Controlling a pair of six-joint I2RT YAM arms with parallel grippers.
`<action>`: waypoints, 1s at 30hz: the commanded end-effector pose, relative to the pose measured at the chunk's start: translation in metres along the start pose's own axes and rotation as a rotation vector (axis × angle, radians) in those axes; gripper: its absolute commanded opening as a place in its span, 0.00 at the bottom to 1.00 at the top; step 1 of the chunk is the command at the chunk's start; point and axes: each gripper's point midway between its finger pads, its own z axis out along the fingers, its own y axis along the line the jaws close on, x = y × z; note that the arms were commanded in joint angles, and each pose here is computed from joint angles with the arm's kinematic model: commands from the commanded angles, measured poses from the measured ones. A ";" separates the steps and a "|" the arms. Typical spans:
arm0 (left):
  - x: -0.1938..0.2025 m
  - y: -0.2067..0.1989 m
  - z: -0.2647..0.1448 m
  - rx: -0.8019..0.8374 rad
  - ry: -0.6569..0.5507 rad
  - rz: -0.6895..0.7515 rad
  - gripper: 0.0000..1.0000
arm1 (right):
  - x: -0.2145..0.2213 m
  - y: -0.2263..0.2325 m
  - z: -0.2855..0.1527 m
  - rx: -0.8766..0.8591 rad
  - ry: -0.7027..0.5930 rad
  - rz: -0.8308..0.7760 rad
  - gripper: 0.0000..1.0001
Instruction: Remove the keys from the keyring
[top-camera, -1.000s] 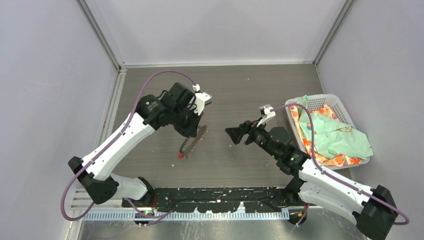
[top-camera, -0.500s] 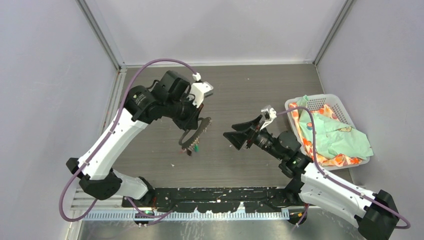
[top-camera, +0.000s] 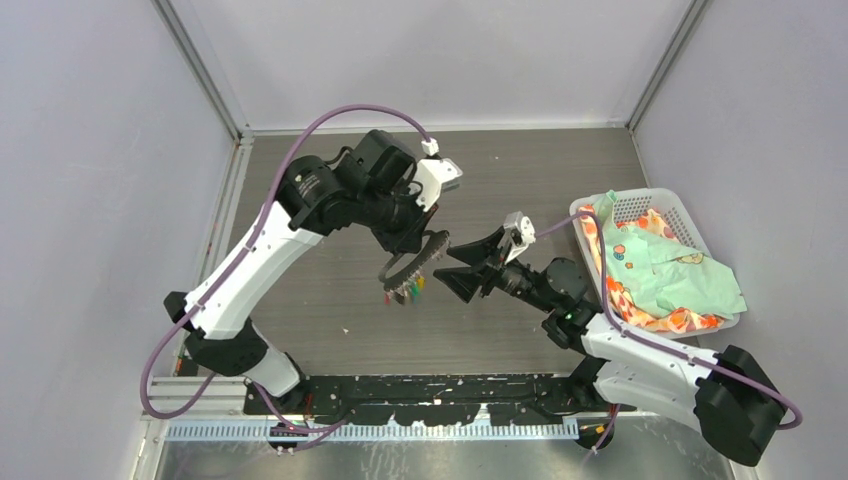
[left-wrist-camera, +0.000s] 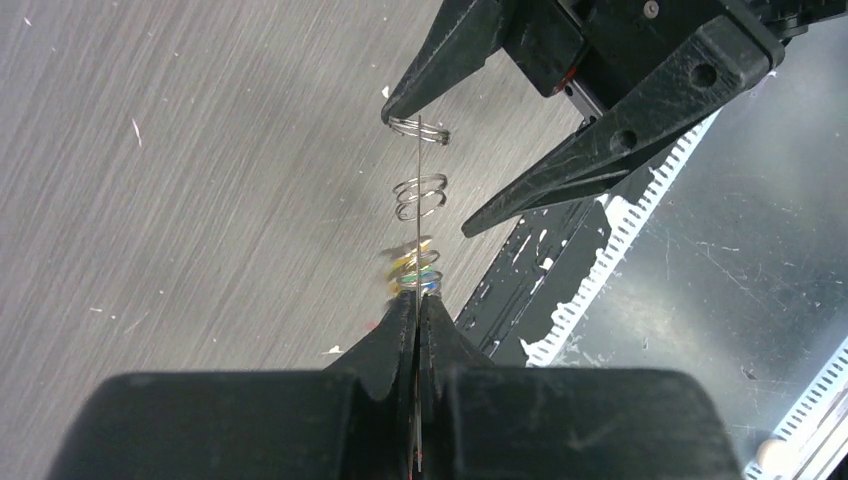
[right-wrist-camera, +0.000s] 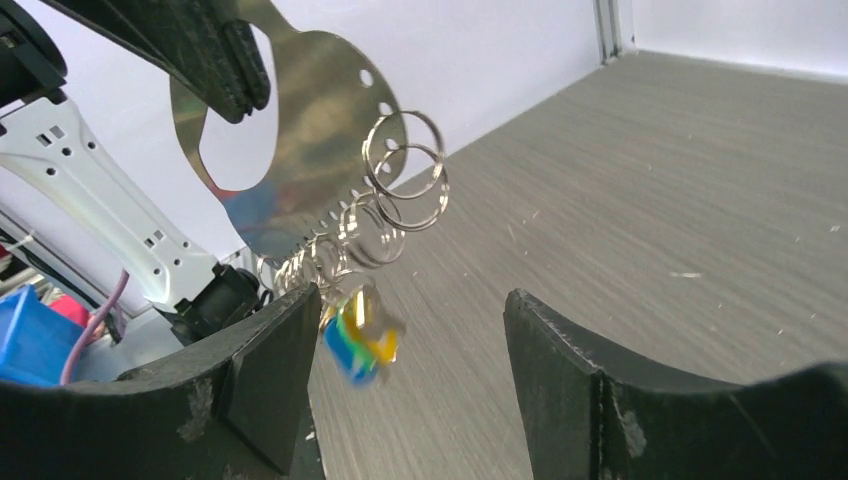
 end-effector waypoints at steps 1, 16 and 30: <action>-0.017 -0.006 -0.013 -0.021 -0.054 0.033 0.00 | -0.028 0.013 -0.003 -0.064 -0.121 -0.144 0.72; -0.033 -0.017 -0.015 -0.033 -0.092 0.078 0.00 | -0.016 0.010 -0.007 -0.060 -0.095 -0.121 0.62; -0.032 -0.019 -0.020 -0.032 -0.102 0.085 0.00 | -0.013 0.012 0.000 -0.070 -0.098 -0.099 0.62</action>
